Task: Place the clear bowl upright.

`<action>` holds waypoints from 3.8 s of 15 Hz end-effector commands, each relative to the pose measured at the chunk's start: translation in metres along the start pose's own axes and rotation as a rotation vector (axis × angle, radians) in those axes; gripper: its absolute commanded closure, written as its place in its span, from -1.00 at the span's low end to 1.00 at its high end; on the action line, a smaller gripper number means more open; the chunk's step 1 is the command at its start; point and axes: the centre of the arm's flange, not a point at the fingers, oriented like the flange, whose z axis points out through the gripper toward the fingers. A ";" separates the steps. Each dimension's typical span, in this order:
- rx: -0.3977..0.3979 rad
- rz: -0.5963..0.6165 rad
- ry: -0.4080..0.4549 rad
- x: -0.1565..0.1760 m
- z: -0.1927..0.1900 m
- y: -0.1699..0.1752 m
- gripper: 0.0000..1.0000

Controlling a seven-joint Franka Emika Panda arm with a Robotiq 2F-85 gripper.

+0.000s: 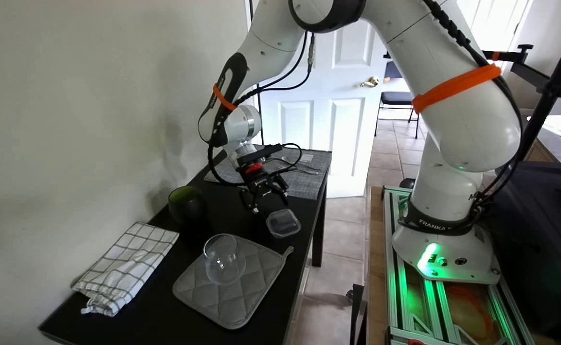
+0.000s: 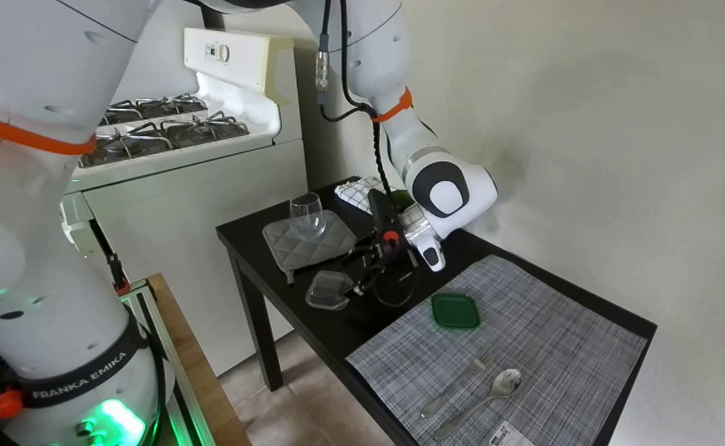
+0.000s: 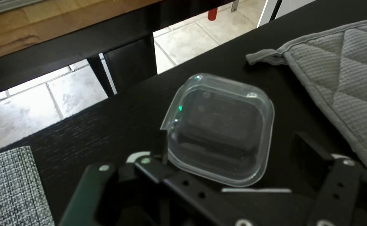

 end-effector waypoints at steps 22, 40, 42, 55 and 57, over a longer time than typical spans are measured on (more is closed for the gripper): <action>0.163 0.088 0.304 -0.046 0.026 0.029 -0.22; -0.129 -0.260 1.166 -0.138 -0.007 -0.025 -0.19; -0.121 -0.297 1.238 -0.140 -0.009 -0.028 -0.19; -0.007 -0.551 1.405 -0.145 0.013 -0.043 -0.19; 0.014 -0.609 1.421 -0.146 0.024 -0.045 -0.19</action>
